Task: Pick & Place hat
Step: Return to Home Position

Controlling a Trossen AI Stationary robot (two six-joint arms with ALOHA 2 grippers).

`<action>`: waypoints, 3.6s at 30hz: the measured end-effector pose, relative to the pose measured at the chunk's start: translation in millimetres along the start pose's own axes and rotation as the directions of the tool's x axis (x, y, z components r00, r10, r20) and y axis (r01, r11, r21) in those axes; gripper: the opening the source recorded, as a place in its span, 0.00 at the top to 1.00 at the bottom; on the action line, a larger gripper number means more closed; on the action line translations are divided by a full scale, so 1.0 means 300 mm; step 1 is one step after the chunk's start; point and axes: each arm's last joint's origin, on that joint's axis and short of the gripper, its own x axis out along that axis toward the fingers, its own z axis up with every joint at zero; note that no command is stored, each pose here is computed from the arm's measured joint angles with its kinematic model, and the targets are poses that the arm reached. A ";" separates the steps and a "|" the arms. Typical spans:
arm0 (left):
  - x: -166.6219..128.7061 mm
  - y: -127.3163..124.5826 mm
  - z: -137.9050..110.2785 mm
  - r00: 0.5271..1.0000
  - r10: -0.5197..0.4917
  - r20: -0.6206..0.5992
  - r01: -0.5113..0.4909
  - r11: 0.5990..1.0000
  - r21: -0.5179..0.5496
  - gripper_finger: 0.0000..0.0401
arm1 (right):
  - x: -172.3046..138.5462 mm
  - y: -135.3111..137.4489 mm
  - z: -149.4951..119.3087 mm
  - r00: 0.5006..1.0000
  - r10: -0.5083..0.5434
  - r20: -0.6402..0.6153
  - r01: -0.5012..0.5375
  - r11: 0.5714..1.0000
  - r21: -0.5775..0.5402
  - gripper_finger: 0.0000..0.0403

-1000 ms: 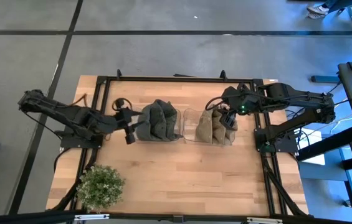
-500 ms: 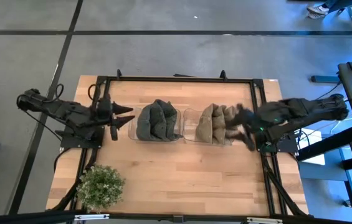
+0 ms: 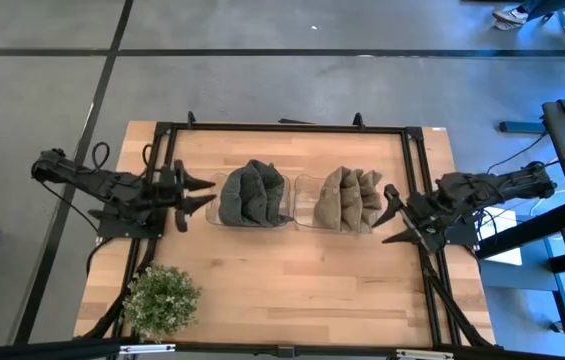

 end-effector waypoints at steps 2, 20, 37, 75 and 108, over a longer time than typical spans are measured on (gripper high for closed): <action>-0.005 0.007 -0.022 0.996 -0.089 0.029 0.089 0.996 0.029 0.60 | -0.010 0.003 -0.035 0.996 0.066 0.052 -0.063 0.997 -0.049 0.49; -0.116 0.161 -0.158 0.973 -0.001 0.231 -0.007 0.999 0.037 0.61 | -0.098 0.000 -0.202 0.972 0.131 0.197 -0.111 0.988 -0.110 0.49; -0.035 0.203 -0.323 0.995 0.000 0.099 0.008 0.997 -0.073 0.60 | -0.110 -0.021 -0.246 0.971 0.054 0.233 -0.034 0.995 -0.089 0.49; -0.009 0.272 -0.362 0.992 0.071 0.104 -0.085 0.987 0.135 0.61 | -0.015 -0.078 -0.420 0.977 -0.075 0.201 0.100 0.988 -0.114 0.49; -0.009 0.272 -0.362 0.992 0.070 0.104 -0.084 0.987 0.135 0.61 | -0.016 -0.078 -0.420 0.977 -0.073 0.201 0.101 0.986 -0.129 0.49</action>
